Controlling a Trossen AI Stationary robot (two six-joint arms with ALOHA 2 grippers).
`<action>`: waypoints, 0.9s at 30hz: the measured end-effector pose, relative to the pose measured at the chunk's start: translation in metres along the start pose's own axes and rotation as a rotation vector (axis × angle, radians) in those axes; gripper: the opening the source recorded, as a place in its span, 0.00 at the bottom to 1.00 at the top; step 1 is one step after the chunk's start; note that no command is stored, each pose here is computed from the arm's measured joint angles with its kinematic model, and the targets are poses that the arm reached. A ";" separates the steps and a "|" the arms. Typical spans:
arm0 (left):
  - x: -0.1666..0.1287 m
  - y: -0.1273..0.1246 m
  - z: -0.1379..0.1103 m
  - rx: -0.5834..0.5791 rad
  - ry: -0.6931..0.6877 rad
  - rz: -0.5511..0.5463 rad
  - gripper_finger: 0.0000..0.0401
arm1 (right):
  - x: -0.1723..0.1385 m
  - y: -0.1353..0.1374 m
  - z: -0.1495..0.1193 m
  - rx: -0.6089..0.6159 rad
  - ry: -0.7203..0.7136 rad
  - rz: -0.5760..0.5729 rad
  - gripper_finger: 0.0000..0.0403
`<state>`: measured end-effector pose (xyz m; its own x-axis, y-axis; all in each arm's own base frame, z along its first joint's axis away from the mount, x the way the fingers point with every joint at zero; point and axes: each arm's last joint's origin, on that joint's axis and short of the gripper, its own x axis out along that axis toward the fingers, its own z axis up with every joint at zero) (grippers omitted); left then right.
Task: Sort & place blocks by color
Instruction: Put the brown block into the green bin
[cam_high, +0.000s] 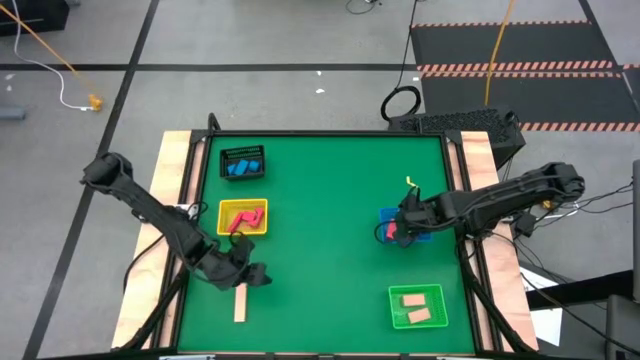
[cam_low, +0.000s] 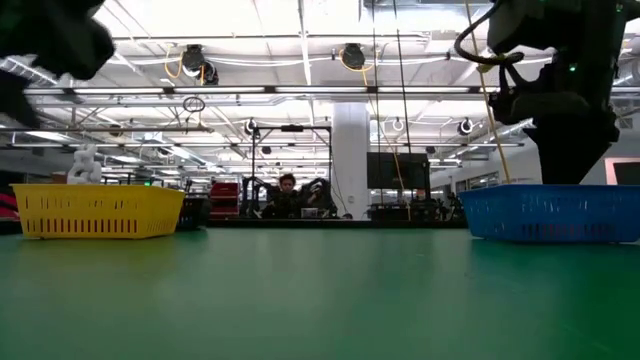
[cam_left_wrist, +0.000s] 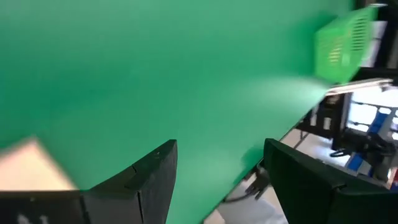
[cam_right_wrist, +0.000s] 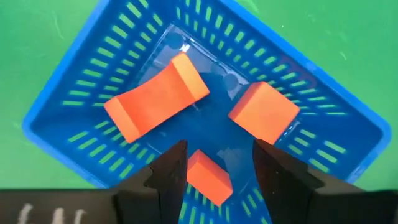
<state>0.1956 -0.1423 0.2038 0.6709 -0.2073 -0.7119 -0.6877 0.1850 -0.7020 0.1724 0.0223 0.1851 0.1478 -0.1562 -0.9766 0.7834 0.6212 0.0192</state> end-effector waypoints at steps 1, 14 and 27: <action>0.001 0.002 -0.002 -0.033 0.018 0.019 0.60 | -0.001 0.000 0.000 -0.003 -0.003 0.006 0.44; -0.002 0.032 -0.021 -0.339 0.081 0.324 0.60 | -0.043 -0.011 0.003 0.071 -0.180 0.353 0.46; 0.026 0.045 -0.026 -0.286 -0.007 0.480 0.60 | -0.072 -0.026 0.018 0.141 -0.395 0.573 0.46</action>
<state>0.1748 -0.1639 0.1538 0.2648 -0.1580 -0.9513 -0.9638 -0.0114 -0.2663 0.1519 0.0037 0.2586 0.7466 -0.1180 -0.6547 0.5838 0.5881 0.5598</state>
